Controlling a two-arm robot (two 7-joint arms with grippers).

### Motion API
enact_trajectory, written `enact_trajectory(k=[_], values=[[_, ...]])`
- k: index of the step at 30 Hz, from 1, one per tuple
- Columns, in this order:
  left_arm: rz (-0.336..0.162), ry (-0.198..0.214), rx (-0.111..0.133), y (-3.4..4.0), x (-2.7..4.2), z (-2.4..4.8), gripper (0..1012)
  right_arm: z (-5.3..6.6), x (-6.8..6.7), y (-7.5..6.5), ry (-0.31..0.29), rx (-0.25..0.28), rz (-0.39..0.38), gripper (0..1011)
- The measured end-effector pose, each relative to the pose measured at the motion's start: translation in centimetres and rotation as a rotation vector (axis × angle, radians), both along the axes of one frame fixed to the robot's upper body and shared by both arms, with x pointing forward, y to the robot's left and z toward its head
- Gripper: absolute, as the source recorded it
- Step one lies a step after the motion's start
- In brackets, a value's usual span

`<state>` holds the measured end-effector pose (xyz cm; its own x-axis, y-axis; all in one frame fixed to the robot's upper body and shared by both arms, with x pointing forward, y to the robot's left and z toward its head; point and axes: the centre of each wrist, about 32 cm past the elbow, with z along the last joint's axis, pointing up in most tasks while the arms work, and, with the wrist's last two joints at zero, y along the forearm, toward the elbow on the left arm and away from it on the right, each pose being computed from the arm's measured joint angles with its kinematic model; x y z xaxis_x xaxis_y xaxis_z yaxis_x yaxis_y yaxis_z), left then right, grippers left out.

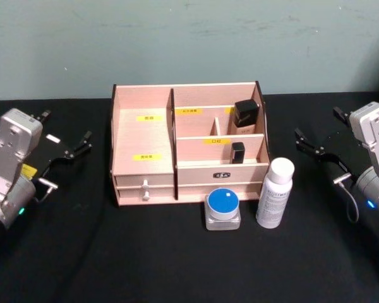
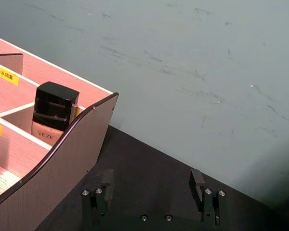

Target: Pick up the facial cleanser and watermelon frost from the table and place them into the tiered storage box.

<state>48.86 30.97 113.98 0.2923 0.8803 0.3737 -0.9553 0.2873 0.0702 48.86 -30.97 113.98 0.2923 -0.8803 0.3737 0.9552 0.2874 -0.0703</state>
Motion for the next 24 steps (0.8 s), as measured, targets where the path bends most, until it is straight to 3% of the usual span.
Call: enact_trajectory(k=[24], values=[[0.000, 0.000, 0.000, 0.00, 0.00, 0.00, 1001, 0.00, 0.00, 0.00, 0.000, 0.000, 0.000, 1002]])
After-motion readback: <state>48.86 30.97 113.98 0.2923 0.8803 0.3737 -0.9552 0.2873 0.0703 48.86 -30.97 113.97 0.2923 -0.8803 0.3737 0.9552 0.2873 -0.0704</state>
